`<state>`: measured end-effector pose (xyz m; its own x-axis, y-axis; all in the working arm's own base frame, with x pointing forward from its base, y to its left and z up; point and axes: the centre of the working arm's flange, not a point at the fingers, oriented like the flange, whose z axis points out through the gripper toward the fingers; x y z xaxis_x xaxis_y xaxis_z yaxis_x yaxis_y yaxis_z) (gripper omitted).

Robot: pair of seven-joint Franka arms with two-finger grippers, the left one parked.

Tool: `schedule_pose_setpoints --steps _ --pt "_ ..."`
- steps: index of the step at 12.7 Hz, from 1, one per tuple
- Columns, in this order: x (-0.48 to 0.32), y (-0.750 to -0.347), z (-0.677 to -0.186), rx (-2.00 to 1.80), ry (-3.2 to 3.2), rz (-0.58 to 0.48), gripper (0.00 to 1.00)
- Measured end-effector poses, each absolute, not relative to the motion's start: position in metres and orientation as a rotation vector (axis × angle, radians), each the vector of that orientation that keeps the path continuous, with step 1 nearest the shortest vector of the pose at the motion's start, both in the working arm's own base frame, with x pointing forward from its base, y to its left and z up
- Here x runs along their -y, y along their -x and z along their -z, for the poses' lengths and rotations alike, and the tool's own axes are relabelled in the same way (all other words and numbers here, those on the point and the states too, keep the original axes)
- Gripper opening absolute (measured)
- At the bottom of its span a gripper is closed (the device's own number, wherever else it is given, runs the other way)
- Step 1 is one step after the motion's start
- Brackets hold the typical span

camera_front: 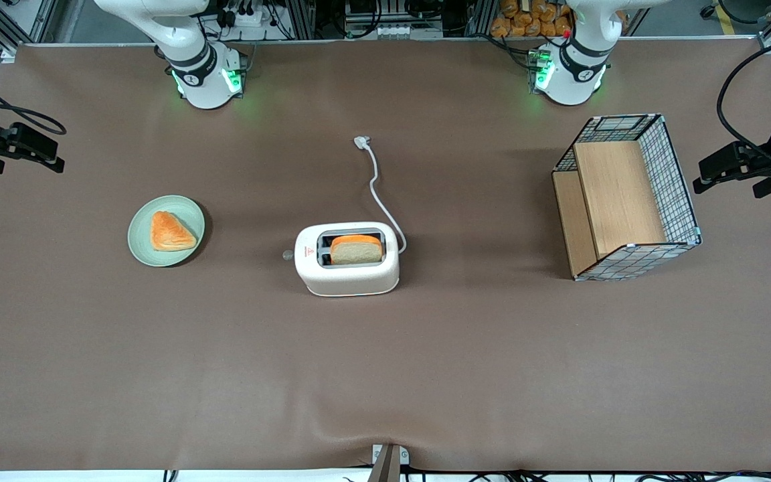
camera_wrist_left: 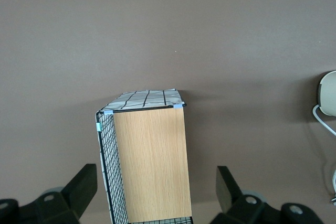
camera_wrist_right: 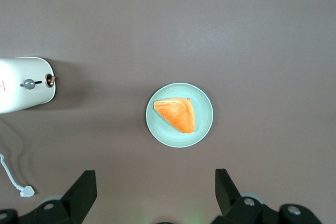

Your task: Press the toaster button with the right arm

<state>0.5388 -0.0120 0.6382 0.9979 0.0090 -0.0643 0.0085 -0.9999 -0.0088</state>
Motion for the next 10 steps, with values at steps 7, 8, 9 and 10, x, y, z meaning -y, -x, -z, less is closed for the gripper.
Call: schedule_pose_setpoints --steps 7,8,9,10 --pt "0.01 -0.535 -0.627 0.009 3.114 -0.211 1.0" --pt "0.009 -0.537 -0.625 0.007 3.097 -0.201 1.0" --pt "0.007 -0.54 -0.623 0.008 3.076 -0.198 0.91" --pt "0.004 -0.542 -0.62 0.004 3.063 -0.199 0.78"
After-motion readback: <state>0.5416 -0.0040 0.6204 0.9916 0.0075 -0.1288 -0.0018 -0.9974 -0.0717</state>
